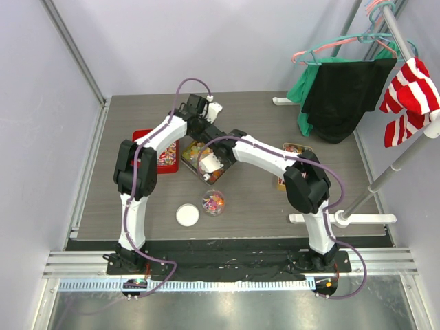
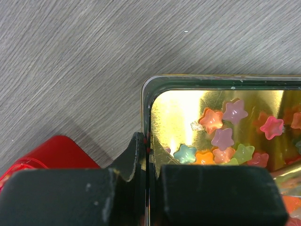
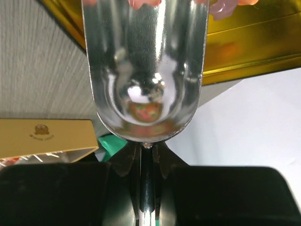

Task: Pack the candies
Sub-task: Scoop the fake candies from the storage box.

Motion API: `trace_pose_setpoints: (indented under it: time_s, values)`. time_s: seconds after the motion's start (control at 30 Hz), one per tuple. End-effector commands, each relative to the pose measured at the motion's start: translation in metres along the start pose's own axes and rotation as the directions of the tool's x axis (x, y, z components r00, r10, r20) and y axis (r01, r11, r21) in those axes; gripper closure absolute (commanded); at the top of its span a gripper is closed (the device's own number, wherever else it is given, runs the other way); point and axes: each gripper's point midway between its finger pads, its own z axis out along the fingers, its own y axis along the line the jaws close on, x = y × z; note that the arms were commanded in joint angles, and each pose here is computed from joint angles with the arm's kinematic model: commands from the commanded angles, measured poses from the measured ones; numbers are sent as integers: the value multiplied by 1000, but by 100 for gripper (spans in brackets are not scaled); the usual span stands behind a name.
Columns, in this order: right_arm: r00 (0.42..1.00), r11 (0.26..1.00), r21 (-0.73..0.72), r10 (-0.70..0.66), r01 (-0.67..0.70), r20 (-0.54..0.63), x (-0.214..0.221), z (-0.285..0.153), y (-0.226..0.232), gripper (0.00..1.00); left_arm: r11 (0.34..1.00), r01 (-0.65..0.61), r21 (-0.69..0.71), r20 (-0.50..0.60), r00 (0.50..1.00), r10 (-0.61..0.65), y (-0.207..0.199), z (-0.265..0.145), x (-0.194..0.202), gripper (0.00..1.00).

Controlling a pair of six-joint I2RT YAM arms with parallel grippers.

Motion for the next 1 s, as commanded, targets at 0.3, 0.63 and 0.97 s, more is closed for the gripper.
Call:
trace_pose_setpoints:
  time_s: [0.3, 0.63, 0.97]
  values:
    - [981, 983, -107, 161, -149, 105, -53, 17, 22, 99, 997, 60, -50, 114, 992, -54, 8, -17, -41, 100]
    - [923, 931, -151, 355, -333, 149, -72, 16, 21, 99, 996, 78, -44, 99, 992, -74, 4, -16, -32, 100]
    - [740, 772, -280, 632, -571, 231, -82, 3, 22, 99, 993, 81, -84, 51, 996, -77, 8, -16, -15, 100]
